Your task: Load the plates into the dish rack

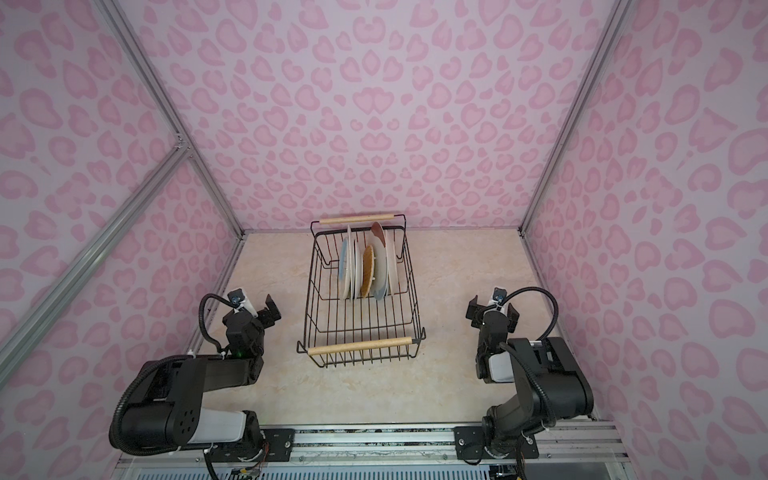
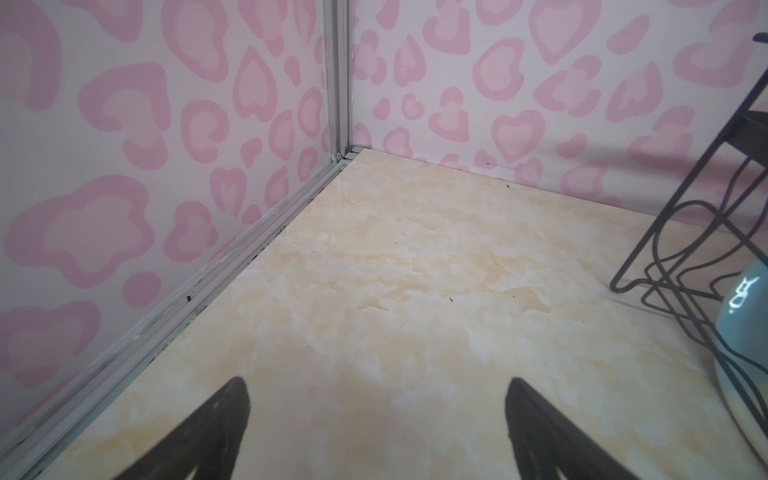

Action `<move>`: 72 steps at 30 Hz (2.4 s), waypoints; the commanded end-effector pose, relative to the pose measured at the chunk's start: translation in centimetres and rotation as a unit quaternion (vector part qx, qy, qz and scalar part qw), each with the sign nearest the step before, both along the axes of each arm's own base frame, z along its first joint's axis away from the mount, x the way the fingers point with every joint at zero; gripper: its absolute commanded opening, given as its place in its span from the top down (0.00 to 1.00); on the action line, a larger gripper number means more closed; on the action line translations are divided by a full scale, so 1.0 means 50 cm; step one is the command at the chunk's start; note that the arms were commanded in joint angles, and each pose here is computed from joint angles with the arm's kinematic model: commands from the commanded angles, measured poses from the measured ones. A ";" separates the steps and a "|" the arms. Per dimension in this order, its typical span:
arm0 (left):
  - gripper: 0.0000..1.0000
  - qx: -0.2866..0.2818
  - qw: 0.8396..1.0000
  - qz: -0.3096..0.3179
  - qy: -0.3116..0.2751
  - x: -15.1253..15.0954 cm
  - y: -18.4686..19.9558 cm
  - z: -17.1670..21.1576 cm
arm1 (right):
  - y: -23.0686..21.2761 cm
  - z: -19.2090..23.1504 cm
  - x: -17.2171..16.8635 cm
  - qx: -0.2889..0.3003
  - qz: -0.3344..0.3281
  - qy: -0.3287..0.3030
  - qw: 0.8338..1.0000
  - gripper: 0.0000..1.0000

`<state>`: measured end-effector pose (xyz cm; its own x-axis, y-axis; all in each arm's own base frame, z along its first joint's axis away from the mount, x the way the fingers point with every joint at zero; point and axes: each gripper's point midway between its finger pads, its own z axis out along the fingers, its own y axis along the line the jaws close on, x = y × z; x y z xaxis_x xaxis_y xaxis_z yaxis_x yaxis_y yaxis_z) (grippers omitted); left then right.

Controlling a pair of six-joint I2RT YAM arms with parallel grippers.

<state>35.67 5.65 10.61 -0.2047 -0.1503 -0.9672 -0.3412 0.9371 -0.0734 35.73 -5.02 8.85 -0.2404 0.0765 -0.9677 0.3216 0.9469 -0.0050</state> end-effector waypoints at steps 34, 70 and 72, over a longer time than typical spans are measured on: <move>0.02 0.029 0.998 -0.063 -0.004 0.052 -0.045 0.029 | 0.045 0.028 0.062 -0.022 0.065 0.004 0.998 0.01; 0.02 0.028 0.998 -0.064 -0.004 0.053 -0.046 0.030 | 0.045 0.029 0.062 -0.022 0.065 0.003 0.998 0.01; 0.02 0.028 0.998 -0.064 -0.004 0.053 -0.046 0.030 | 0.045 0.028 0.062 -0.022 0.065 0.004 0.998 0.01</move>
<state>37.98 3.29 11.57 -0.2242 -0.0748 -0.9717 -0.2151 0.9763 -0.0255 38.96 -2.68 10.29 -0.2556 0.0068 -0.9668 0.1919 0.9804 -0.0438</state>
